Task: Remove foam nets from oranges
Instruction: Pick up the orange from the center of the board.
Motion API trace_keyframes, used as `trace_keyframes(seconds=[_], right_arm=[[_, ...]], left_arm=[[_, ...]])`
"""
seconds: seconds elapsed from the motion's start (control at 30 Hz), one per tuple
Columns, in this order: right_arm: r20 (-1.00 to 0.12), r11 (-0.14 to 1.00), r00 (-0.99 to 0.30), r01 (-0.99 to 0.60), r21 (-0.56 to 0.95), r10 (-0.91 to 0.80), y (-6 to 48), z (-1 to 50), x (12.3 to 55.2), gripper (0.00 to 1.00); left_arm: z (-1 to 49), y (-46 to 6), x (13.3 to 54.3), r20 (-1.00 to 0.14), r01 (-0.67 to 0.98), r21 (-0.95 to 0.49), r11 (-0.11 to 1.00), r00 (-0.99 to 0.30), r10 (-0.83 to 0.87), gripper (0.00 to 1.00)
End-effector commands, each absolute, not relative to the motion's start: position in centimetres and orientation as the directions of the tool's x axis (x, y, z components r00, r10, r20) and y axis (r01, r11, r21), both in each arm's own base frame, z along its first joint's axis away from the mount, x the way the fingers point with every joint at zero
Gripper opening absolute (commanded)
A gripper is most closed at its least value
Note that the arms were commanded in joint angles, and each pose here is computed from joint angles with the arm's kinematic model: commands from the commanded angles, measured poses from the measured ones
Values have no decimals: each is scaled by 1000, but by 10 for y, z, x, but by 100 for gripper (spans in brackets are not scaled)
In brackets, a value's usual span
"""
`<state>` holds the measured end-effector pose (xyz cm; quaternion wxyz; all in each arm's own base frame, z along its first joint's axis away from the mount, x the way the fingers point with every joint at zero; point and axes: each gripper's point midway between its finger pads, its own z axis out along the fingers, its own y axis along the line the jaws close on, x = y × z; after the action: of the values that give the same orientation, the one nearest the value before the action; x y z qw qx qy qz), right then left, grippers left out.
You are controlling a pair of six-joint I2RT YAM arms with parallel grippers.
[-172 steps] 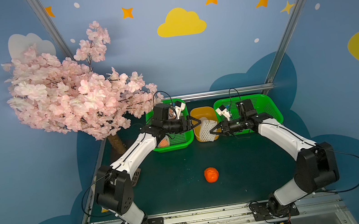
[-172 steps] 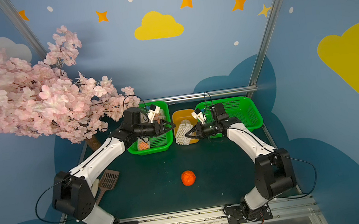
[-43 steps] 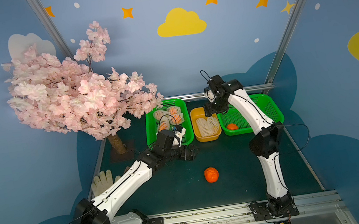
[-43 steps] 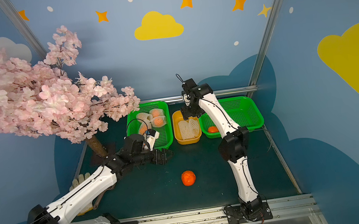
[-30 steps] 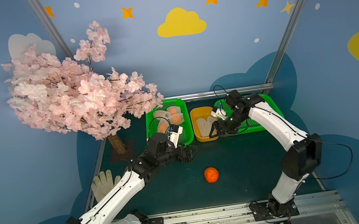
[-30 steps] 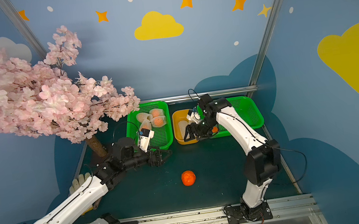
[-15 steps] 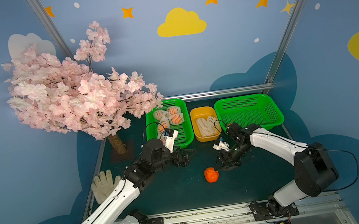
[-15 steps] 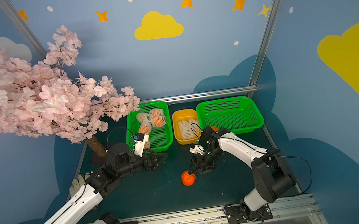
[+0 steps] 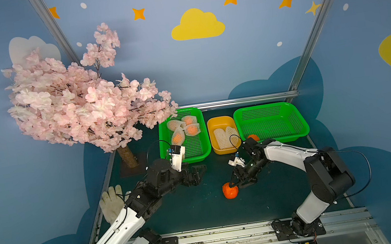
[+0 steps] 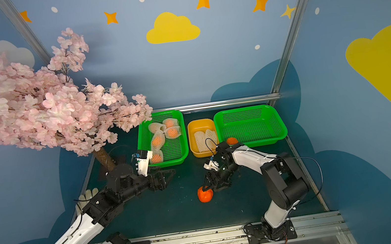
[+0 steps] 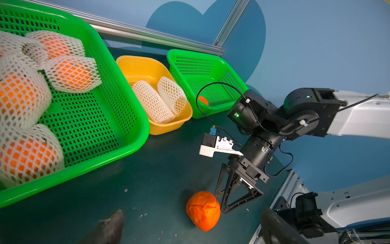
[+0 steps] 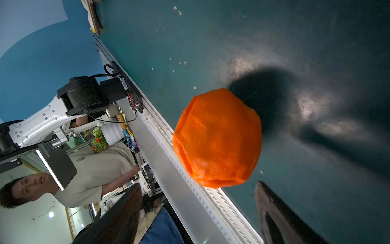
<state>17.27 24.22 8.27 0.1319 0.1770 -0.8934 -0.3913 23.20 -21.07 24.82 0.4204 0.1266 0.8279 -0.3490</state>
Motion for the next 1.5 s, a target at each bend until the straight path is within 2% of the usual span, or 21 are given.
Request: trace_keyframes(seconds=[0.0,1.07,1.17,1.47], right_arm=[[118,644,-897,-209,736,-426,243,73,171,85],[196,728,-868,-237,643,-456,268,39,177,84],[205,733,-866,-234,639,-456,268,37,178,80],[199,722,-863,-238,649,-464,270,49,179,50]], left_arm=[[243,-202,230,-779,474,-462,749,-621,-88,99],[237,-191,224,-783,460,-442,770,-617,-80,99],[237,-191,223,-784,463,-439,770,-616,-76,99],[239,-189,226,-790,460,-430,777,-608,-77,99]])
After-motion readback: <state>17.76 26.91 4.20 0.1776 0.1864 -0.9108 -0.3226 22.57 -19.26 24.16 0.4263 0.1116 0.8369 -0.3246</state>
